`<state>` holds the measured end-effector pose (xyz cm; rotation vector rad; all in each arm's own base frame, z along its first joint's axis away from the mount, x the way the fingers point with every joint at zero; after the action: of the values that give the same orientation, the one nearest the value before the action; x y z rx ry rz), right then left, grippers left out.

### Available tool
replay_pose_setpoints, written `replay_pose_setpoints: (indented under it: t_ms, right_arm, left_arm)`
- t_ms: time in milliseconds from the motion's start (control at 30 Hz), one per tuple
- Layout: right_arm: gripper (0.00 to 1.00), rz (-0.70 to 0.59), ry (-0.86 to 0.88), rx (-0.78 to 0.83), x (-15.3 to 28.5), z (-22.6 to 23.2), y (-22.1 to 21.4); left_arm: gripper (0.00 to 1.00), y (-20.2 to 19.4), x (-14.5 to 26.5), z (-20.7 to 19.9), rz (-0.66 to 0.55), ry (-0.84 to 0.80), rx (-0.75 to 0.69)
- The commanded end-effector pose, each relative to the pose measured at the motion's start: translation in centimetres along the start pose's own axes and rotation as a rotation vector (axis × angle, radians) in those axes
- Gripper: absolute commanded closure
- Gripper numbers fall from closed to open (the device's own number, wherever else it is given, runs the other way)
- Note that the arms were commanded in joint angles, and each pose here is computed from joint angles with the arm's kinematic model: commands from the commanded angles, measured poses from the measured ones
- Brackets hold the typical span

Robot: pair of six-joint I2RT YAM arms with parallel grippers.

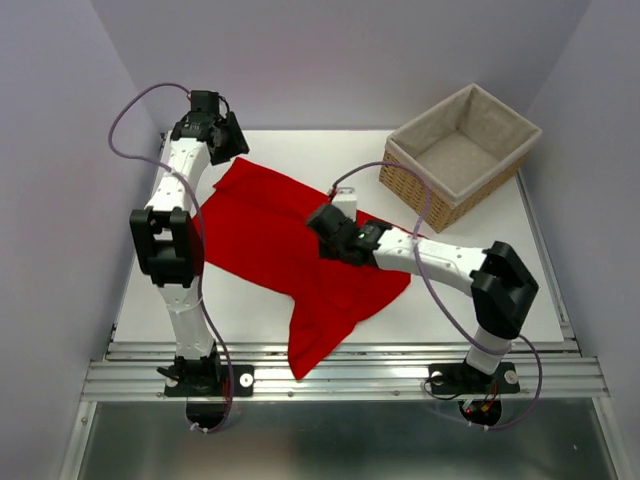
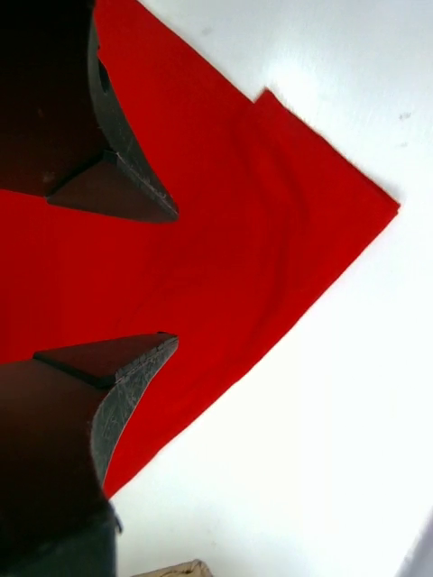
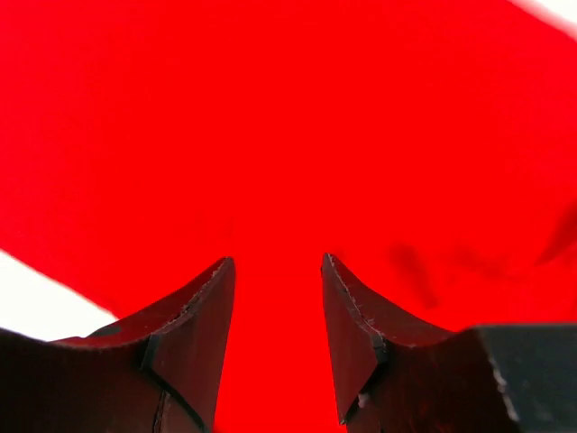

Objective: Roll the t-shirts
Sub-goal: Fold the T-shirt at the center of the board.

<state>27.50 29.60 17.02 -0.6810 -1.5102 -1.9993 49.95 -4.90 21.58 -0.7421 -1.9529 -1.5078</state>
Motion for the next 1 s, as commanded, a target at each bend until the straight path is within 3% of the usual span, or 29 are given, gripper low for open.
replay_pose_setpoints:
  t_ms: [0,267,567,967]
  right_arm:
    - [0.51,0.047,-0.069,0.109,-0.4,1.0,-3.6]
    - [0.53,0.124,-0.069,0.183,-1.9,2.3,-7.3]
    - [0.55,0.12,-0.057,0.193,-1.9,2.9,-8.6]
    - [0.53,0.105,-0.088,0.208,-2.2,3.6,-9.2]
  left_arm:
    - [0.37,-0.2,4.9,1.0,-0.072,0.064,-0.015]
    - [0.37,-4.4,8.4,1.8,-0.067,0.057,-0.017]
    - [0.36,-7.6,8.8,2.1,-0.033,0.021,-0.011]
    - [0.37,-8.4,9.2,2.1,-0.033,0.013,-0.017]
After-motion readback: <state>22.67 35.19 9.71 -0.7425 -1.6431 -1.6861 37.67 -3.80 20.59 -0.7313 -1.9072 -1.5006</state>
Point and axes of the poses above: each gripper's point midway between its finger pads, its own x axis back along the fingers, its own z axis along the line the jaws close on, y = z × x, the point moved 6 cm from there along x, back along the fingers, and after that the axes turned 9 degrees about -x, right-handed, at the moved point
